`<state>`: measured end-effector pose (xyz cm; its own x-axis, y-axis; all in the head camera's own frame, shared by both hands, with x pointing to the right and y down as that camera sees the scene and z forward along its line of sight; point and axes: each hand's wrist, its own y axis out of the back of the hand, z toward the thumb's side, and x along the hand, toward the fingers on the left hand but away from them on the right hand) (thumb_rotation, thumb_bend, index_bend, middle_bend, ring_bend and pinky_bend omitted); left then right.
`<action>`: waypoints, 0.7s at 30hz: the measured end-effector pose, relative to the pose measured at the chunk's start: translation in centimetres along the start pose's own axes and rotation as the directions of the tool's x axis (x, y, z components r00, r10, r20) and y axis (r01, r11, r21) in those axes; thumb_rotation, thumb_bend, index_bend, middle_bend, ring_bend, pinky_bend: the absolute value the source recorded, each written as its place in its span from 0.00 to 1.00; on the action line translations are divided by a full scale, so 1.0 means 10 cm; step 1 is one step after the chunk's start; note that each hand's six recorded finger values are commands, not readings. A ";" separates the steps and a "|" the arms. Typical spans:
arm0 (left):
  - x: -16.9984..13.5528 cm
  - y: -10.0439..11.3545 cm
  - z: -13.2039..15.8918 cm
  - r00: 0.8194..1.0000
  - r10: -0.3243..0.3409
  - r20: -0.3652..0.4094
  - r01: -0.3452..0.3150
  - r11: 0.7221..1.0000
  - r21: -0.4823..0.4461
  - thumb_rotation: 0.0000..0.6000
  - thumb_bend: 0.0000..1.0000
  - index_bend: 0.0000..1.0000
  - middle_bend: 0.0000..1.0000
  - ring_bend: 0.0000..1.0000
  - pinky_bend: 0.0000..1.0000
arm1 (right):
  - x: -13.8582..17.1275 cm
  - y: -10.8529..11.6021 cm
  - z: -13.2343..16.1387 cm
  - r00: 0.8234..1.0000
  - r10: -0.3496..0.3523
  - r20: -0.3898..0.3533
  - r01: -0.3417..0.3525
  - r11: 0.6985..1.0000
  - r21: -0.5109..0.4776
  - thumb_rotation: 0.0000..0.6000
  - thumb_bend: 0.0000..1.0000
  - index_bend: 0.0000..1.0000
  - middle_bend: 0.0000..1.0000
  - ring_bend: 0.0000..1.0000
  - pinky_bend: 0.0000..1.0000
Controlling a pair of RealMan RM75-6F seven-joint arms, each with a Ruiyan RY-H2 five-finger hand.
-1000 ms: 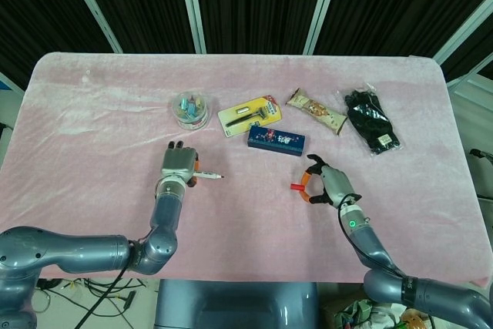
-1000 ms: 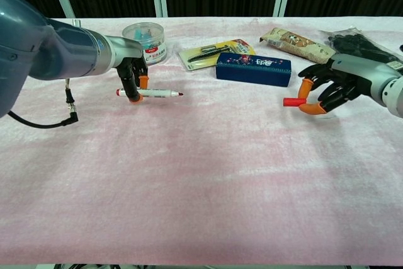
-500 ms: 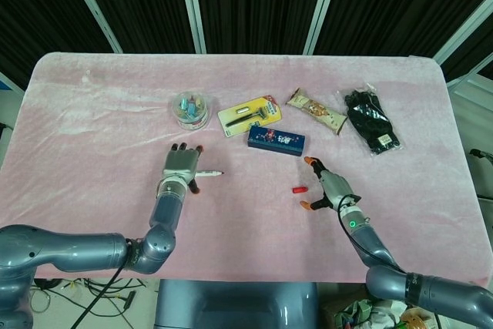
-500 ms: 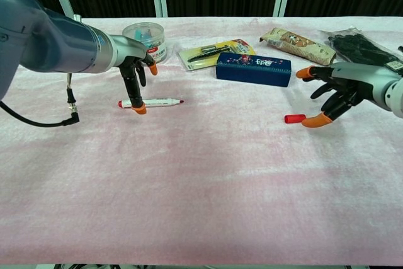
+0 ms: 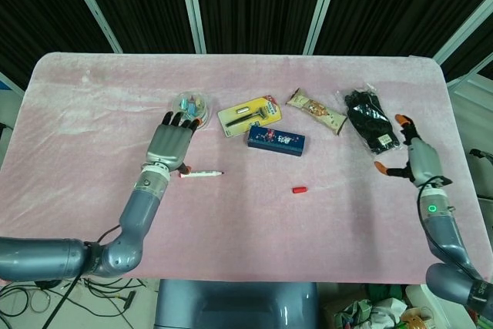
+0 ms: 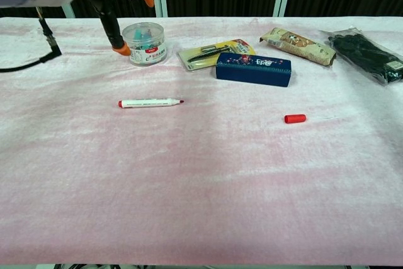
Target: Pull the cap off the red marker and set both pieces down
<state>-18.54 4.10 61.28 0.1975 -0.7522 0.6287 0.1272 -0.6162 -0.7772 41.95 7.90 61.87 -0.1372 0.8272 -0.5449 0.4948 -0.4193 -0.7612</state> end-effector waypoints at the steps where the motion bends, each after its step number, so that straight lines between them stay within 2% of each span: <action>1: -0.06 0.04 -0.05 1.000 0.021 0.006 -0.021 1.000 0.016 1.00 0.13 0.13 0.19 0.00 0.00 | 0.02 0.12 -0.14 0.999 -0.033 0.021 0.033 0.999 0.010 1.00 0.12 0.02 0.00 0.15 0.23; 3: -0.20 0.11 -0.16 0.997 0.074 0.023 -0.076 0.996 0.051 1.00 0.13 0.14 0.19 0.00 0.00 | 0.11 0.36 -0.44 0.994 -0.089 0.064 0.088 0.996 0.030 1.00 0.12 0.02 0.00 0.15 0.23; 6: -0.42 0.19 -0.40 0.987 0.155 0.031 -0.158 0.982 0.099 1.00 0.13 0.16 0.18 0.00 0.00 | 0.29 0.60 -0.71 0.989 -0.133 0.072 0.128 0.990 0.061 1.00 0.12 0.02 0.00 0.15 0.23; 8: -0.58 0.18 -0.57 0.981 0.192 0.027 -0.194 0.974 0.116 1.00 0.13 0.16 0.18 0.00 0.00 | 0.46 0.71 -0.85 0.987 -0.150 0.066 0.144 0.986 0.081 1.00 0.12 0.02 0.00 0.15 0.23; 10: -0.80 0.09 -0.81 0.979 0.203 0.007 -0.202 0.972 0.117 1.00 0.13 0.16 0.17 0.00 0.00 | 0.66 0.77 -0.95 0.986 -0.160 0.046 0.154 0.983 0.103 1.00 0.12 0.02 0.00 0.15 0.23; 13: -1.14 -0.13 -1.14 0.985 0.166 -0.048 -0.162 0.984 0.073 1.00 0.13 0.16 0.17 0.00 0.00 | 0.91 0.73 -0.98 0.989 -0.147 0.006 0.146 0.982 0.119 1.00 0.12 0.02 0.00 0.15 0.23; 16: -1.44 -0.28 -1.38 0.985 0.145 -0.097 -0.144 0.989 0.016 1.00 0.13 0.16 0.17 0.00 0.00 | 1.13 0.56 -0.92 0.993 -0.108 -0.041 0.113 0.987 0.114 1.00 0.13 0.02 0.00 0.15 0.23; 21: -1.92 -0.43 -1.68 0.965 0.210 -0.157 -0.213 0.977 0.000 1.00 0.13 0.17 0.17 0.00 0.00 | 1.36 0.23 -0.76 0.993 -0.048 -0.107 0.063 0.987 0.147 1.00 0.13 0.02 0.01 0.15 0.23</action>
<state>-39.21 17.29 52.98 0.0643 -0.8921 0.4473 0.0818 -0.4420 -0.8933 47.77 21.03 55.37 -0.0679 0.8817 -0.4670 0.3536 -0.4164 -0.8376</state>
